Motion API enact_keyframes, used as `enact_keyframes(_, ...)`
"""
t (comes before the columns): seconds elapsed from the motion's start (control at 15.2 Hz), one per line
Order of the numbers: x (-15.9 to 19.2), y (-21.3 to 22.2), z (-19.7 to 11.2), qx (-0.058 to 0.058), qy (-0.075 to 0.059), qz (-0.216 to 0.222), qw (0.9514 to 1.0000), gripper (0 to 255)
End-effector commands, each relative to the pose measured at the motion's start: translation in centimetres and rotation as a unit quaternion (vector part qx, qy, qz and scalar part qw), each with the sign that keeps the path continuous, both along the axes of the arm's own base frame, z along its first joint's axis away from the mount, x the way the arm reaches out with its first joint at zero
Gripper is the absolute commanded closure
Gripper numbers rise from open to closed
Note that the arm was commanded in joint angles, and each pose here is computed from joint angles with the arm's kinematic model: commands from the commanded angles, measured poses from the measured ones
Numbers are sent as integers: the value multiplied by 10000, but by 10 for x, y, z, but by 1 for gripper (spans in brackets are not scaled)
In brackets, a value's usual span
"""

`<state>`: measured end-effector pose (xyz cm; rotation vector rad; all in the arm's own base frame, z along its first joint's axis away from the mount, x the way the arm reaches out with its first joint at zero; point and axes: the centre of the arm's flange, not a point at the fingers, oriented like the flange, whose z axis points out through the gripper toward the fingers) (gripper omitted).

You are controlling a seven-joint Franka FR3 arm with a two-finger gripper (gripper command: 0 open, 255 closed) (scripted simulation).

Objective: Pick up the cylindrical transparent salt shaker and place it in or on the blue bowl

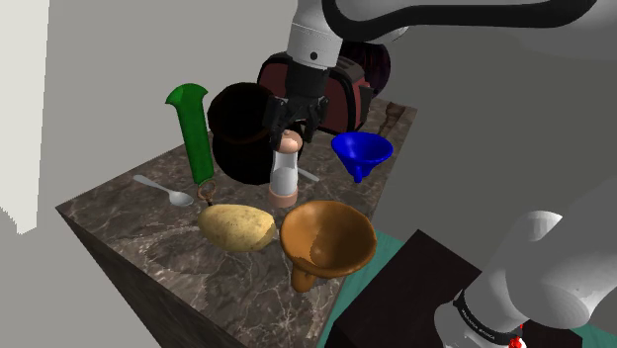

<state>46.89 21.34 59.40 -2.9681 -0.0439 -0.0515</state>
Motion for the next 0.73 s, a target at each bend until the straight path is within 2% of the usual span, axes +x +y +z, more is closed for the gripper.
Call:
enact_keyframes(0.0,0,0,0,0,0,0,10000,0)
enact_keyframes(0.07,0,0,0,0,0,0,10000,255)
enact_keyframes(0.66,0,0,0,0,0,0,10000,255)
